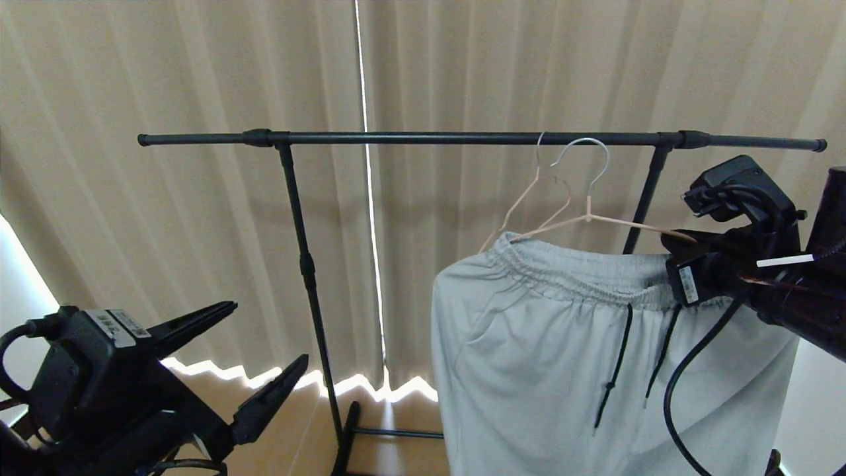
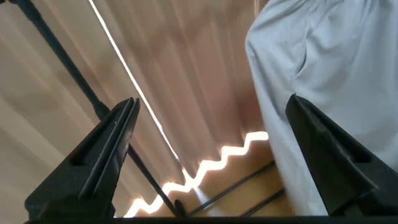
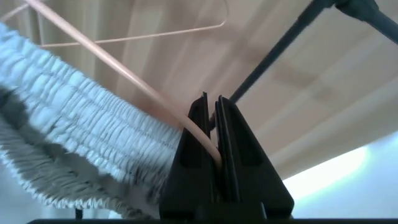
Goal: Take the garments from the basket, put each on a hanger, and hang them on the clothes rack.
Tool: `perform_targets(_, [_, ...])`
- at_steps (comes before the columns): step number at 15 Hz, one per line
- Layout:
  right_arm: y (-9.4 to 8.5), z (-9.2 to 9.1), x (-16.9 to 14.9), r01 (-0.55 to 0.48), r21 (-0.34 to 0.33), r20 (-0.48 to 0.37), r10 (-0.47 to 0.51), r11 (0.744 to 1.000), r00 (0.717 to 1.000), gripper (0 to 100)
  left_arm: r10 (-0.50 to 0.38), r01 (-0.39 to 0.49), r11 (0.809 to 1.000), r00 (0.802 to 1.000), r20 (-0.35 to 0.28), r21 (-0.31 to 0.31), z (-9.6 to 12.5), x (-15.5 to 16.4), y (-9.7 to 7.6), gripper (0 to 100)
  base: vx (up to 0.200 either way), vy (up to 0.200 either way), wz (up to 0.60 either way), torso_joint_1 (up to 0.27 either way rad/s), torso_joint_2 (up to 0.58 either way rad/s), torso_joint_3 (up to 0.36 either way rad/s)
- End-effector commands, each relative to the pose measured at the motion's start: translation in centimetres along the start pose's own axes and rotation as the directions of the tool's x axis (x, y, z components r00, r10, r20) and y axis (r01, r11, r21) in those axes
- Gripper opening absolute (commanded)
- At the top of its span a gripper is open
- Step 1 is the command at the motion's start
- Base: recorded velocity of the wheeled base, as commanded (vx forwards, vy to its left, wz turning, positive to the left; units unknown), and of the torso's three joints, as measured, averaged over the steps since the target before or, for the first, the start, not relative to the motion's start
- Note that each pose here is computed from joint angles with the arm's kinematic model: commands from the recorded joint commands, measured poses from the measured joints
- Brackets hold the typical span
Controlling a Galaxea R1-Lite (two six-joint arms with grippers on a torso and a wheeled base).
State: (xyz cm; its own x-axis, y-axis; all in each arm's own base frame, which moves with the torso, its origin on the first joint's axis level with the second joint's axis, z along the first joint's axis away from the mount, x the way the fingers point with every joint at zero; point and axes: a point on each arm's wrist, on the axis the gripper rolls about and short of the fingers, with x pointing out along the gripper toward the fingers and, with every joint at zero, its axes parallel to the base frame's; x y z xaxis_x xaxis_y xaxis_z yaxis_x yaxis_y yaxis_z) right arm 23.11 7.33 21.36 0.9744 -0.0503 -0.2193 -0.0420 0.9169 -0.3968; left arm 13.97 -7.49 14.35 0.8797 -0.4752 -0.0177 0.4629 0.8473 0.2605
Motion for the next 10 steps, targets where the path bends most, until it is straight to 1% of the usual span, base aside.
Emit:
perform_targets(1, [-0.1,-0.1,-0.4,0.010,0.000,0.002,-0.010,1.000,1.000,0,0.053,-0.053,0.999,0.999,-0.004,-0.005,0.0,0.1,0.9,100,0.000,0.000,0.00,0.000,0.00,0.000])
perform_targets(2, [-0.1,-0.2,-0.4,0.012,0.001,-0.002,-0.012,1.000,1.000,0,0.071,-0.071,0.997,0.997,0.004,-0.006,0.2,0.4,1.2,100,0.000,0.000,0.00,0.000,0.00,0.000])
perform_targets(5, [-0.6,-0.3,-0.5,0.034,0.026,-0.003,-0.034,0.999,0.999,0,0.122,-0.122,0.993,0.992,-0.024,-0.008,-0.2,1.1,2.2,100,0.000,0.000,0.00,0.000,0.00,0.000])
perform_targets(10, [-0.4,-0.7,-0.6,0.027,0.025,-0.011,-0.027,0.999,1.000,0,0.129,-0.129,0.992,0.991,-0.033,-0.001,-0.3,1.2,2.3,100,0.000,0.000,0.00,0.000,0.00,0.000])
